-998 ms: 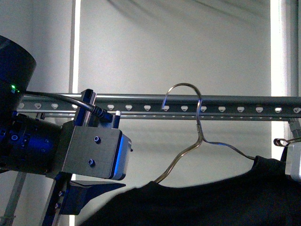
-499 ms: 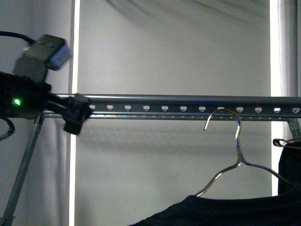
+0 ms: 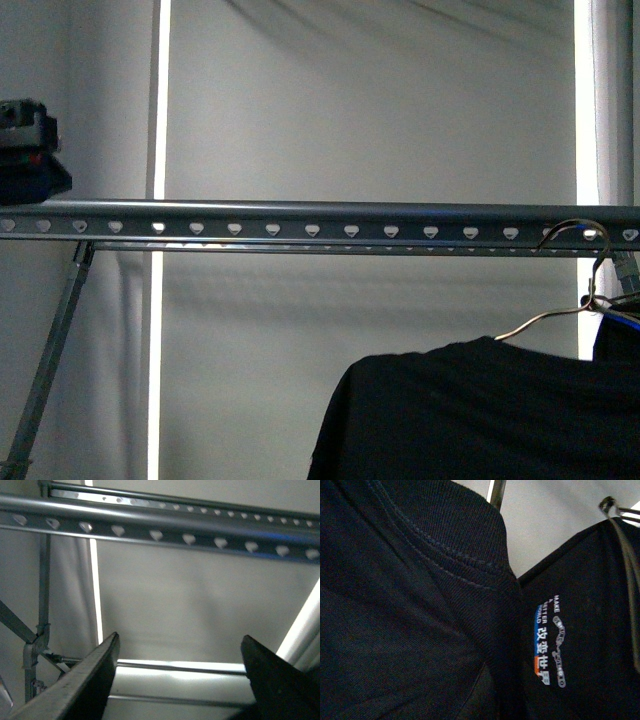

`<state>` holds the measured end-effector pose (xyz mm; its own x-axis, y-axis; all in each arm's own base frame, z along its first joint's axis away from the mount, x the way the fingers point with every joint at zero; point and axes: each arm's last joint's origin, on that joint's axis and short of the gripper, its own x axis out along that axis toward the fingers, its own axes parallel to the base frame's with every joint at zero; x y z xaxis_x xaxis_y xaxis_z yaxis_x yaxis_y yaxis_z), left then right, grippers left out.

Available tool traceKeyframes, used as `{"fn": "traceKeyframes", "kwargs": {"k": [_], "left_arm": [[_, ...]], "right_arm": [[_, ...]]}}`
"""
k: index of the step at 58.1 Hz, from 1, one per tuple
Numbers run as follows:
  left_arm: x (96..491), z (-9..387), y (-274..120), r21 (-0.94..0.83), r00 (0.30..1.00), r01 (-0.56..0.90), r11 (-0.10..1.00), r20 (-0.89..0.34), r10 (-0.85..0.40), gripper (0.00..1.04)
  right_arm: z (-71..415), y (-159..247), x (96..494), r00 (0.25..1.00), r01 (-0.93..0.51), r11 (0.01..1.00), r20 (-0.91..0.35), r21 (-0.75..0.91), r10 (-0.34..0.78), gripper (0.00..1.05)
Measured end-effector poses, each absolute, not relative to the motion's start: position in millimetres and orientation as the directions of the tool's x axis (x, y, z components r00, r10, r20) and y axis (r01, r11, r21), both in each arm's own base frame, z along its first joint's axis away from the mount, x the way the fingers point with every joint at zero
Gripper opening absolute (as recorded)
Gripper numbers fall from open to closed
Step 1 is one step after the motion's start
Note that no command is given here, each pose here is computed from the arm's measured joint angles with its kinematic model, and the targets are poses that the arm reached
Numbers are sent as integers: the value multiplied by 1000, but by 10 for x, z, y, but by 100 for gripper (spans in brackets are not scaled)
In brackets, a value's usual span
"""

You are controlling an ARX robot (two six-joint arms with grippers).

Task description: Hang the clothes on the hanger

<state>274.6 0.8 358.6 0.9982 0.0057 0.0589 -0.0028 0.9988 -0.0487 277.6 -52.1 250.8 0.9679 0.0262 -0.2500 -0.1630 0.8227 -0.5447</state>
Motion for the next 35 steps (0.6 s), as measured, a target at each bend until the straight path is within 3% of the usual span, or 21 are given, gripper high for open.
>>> {"fn": "traceKeyframes", "kwargs": {"k": [12,21,35], "left_arm": [[2395,3023,-9,-16,1000,5,1000,20,-4,41],[2103,2566,-1,-7,1000,0,1000,-4,0,5],[1826,2242,-1,-5,1000,1,1000,-9,-1,4]], "right_arm": [[2805,-573,2903,974,-117,836,-225,-535,-8,3],[3052,-674,3206,963,-74,854,-259,-515,-73,3],[3329,-756,3497,952,-7,846,-263,-532,-158,3]]}}
